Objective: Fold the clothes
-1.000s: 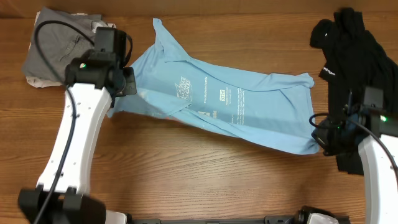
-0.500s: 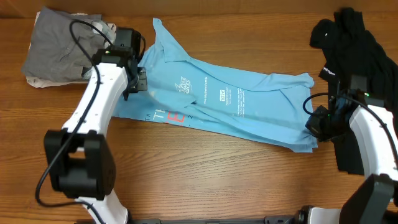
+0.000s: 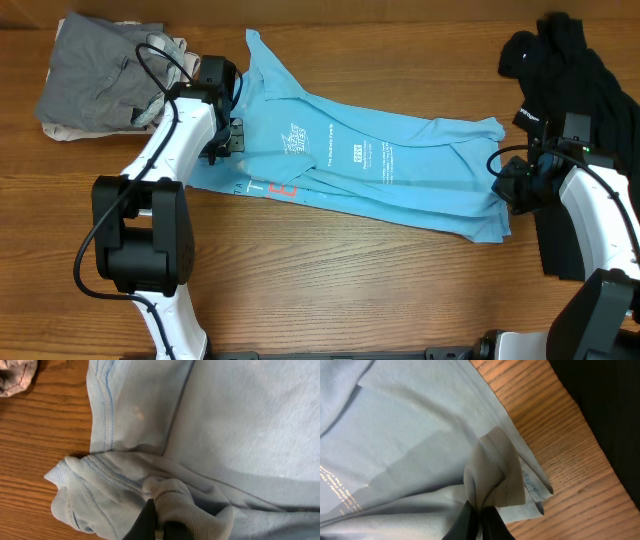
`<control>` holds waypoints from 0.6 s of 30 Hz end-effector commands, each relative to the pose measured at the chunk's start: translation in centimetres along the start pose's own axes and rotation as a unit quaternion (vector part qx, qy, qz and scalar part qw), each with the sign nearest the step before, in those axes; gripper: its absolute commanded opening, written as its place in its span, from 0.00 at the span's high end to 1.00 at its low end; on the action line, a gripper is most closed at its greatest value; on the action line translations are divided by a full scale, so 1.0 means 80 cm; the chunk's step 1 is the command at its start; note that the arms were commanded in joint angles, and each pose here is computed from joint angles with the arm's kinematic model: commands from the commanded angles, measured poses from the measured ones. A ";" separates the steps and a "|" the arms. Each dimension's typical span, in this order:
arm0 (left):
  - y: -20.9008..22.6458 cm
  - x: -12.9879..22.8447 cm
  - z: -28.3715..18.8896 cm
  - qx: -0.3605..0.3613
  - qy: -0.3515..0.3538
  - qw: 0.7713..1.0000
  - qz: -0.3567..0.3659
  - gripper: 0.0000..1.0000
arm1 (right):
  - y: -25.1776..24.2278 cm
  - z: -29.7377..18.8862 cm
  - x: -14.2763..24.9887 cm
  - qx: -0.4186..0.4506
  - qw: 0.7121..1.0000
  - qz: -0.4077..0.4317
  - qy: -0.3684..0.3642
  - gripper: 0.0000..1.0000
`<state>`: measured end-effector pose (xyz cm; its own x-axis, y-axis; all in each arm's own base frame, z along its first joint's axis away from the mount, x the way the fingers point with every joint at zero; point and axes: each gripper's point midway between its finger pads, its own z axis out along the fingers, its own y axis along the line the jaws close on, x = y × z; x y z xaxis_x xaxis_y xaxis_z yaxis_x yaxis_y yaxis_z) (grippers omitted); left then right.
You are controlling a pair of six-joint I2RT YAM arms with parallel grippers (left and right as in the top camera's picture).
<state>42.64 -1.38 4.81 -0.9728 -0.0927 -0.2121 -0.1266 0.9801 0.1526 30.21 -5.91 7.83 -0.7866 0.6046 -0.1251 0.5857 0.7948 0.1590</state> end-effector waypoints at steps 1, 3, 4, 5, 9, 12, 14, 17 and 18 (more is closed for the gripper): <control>-0.004 0.000 0.007 0.005 0.001 1.000 0.010 0.96 | 0.006 -0.006 -0.020 -0.009 1.000 -0.005 -0.027 0.96; -0.005 -0.002 0.007 0.006 -0.004 1.000 0.009 0.96 | 0.009 -0.004 -0.023 -0.013 0.999 -0.006 -0.032 0.95; -0.005 -0.003 0.007 0.007 -0.005 1.000 0.008 0.96 | 0.013 -0.003 -0.023 -0.019 0.999 -0.007 -0.030 0.95; -0.006 -0.004 0.007 0.007 -0.007 1.000 0.008 0.96 | 0.014 0.000 -0.023 -0.020 0.999 -0.007 -0.028 0.95; -0.005 -0.004 0.007 0.007 -0.007 1.000 0.008 0.95 | 0.013 0.013 -0.016 -0.013 1.000 -0.008 -0.007 0.95; -0.005 -0.001 0.007 0.006 -0.002 1.000 0.009 0.65 | 0.005 0.023 -0.001 0.001 1.000 -0.004 0.026 0.68; -0.005 0.001 0.005 0.007 0.004 1.000 0.016 0.59 | 0.006 0.019 0.001 -0.005 1.000 -0.003 0.029 0.53; -0.003 -0.010 -0.016 0.007 0.002 1.000 0.030 0.54 | 0.021 0.003 -0.004 -0.032 0.999 -0.011 0.023 0.43; -0.002 -0.018 -0.029 0.008 -0.002 0.999 0.034 0.48 | 0.029 -0.009 -0.009 -0.045 0.999 -0.017 0.018 0.41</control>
<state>41.85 -1.35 4.86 -0.9829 -0.0669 -0.1717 -0.0952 0.9822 0.1620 29.86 -5.16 5.70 -0.8023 0.5962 -0.0308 0.5852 0.7956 0.1569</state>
